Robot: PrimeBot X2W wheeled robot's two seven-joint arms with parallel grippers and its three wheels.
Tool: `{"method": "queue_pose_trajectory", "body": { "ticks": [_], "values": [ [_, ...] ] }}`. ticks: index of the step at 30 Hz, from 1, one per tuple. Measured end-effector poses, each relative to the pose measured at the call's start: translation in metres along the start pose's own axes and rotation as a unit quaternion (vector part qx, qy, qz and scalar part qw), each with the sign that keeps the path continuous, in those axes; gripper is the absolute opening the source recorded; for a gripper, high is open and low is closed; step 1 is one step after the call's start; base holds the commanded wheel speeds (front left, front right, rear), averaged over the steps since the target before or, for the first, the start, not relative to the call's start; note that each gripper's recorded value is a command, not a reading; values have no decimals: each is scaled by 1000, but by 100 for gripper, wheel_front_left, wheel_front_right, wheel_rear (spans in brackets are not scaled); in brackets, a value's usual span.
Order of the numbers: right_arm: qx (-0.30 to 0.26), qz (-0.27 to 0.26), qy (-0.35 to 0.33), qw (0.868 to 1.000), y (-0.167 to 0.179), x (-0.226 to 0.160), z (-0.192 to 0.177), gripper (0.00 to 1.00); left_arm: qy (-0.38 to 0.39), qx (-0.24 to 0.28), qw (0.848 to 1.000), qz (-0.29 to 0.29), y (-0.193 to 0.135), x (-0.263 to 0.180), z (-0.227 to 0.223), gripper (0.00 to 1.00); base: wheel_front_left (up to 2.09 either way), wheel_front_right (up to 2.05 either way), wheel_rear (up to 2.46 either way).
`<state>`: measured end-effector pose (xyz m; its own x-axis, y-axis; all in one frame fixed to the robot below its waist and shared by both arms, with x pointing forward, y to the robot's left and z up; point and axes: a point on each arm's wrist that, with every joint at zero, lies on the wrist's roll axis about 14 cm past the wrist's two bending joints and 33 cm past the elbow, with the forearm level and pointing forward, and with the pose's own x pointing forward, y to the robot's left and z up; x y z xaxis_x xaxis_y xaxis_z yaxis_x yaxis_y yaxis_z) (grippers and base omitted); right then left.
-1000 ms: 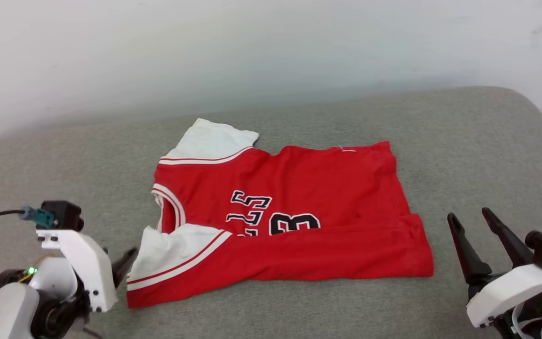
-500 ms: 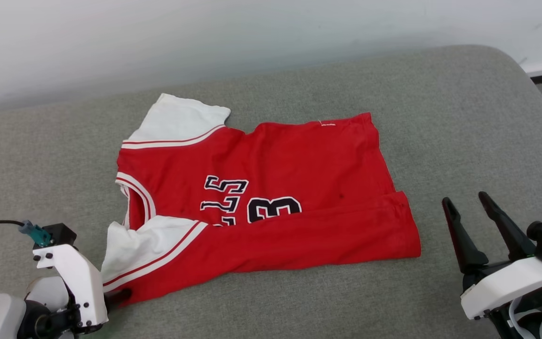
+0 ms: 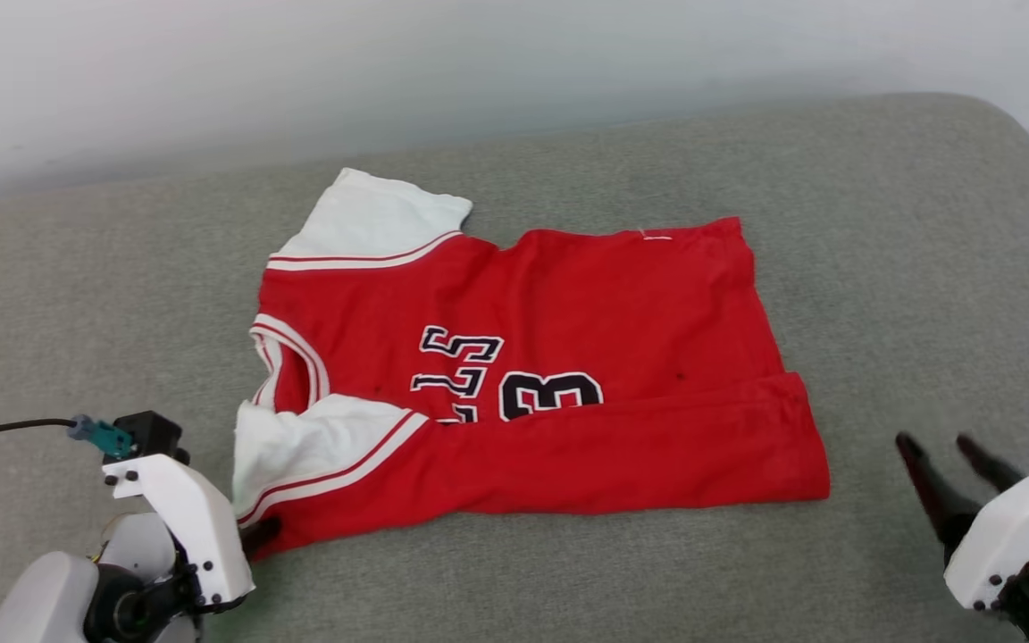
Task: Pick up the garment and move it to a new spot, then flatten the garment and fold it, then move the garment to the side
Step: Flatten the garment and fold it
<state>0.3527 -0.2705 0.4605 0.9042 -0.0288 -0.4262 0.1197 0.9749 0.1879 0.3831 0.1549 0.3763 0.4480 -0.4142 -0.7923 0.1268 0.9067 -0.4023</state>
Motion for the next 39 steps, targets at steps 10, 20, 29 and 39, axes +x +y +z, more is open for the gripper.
{"method": "queue_pose_trajectory", "body": {
  "ticks": [10,20,29,39],
  "values": [
    [32,39,218,975,22,31,-60,100,-60,16,998,-6,-3,-19,20,0,0,0,0],
    [22,82,308,947,59,67,-92,22,-85,15,996,-7,-2,-19,32,0,0,0,0],
    [5,95,293,951,63,67,-83,0,-99,14,995,-12,-8,-25,34,0,0,0,0],
    [-39,117,225,967,73,43,-40,0,-130,20,991,-24,-24,-53,31,0,0,0,0]
  ]
}}
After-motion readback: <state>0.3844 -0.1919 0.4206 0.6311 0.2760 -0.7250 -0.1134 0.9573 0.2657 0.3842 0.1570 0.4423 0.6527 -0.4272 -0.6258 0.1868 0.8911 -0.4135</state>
